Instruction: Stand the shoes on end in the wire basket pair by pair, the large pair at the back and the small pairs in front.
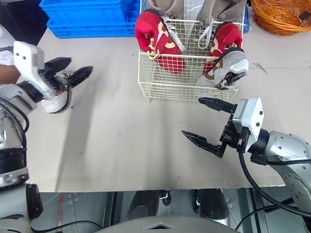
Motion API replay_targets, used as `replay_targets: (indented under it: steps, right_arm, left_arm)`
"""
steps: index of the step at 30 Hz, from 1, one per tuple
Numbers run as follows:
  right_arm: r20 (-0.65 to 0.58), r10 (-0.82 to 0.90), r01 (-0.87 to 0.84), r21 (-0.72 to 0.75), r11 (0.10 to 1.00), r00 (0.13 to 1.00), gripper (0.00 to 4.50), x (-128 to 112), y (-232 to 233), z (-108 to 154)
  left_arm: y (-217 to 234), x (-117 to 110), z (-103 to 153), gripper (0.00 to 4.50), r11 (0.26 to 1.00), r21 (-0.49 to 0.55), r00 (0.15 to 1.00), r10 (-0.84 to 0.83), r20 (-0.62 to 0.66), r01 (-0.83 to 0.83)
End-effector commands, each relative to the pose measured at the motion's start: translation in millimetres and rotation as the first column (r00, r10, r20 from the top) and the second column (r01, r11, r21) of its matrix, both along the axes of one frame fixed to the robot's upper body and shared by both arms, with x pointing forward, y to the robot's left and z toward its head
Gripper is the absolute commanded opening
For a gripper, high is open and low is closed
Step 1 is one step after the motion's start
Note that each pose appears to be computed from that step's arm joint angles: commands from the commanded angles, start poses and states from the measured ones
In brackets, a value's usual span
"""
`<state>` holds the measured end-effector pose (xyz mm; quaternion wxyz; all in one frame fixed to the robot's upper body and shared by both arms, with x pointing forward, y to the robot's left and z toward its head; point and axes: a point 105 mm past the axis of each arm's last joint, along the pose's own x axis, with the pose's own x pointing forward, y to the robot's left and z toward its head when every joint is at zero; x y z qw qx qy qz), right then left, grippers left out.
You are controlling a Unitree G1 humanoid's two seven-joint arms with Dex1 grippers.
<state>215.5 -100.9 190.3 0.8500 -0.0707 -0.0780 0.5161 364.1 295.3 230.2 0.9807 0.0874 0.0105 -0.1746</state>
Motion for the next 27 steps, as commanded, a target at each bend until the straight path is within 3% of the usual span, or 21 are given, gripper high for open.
replay_targets:
  steps: [1, 5, 9, 21, 24, 27]
  right_arm:
    - [0.064, 0.030, -0.029, -0.019, 0.999, 0.997, 4.47, -1.4, 5.8, 1.5]
    - [0.081, 0.030, -0.028, -0.026, 0.999, 0.996, 4.47, 2.6, 8.7, -1.7]
    - [0.096, 0.030, -0.028, -0.023, 0.999, 0.995, 4.47, 5.7, 10.7, -1.2]
    - [0.105, -0.003, 0.005, -0.022, 1.000, 0.994, 4.47, 6.5, 12.2, -6.0]
    - [0.112, -0.010, 0.012, -0.024, 1.000, 0.994, 4.50, 8.0, 11.9, -5.5]
    - [0.118, -0.013, 0.016, -0.028, 0.999, 0.993, 4.50, 8.7, 11.4, -5.3]
  left_arm:
    - [60.5, -0.3, 22.7, 4.50, 0.974, -0.058, 0.975, 0.219, 0.031, -0.217]
    - [103.7, 3.3, 22.2, 4.50, 0.913, -0.149, 0.924, 0.380, -0.027, -0.380]
    - [119.8, 6.0, 8.1, 4.50, 0.892, -0.104, 0.896, 0.427, -0.119, -0.439]
    - [134.0, 1.3, -32.4, 4.50, 0.834, -0.136, 0.824, 0.479, -0.303, -0.535]
    - [132.3, -1.3, -41.9, 3.68, 0.847, -0.093, 0.813, 0.464, -0.351, -0.524]
    - [133.3, -8.5, -50.0, 2.16, 0.869, -0.017, 0.796, 0.446, -0.408, -0.495]
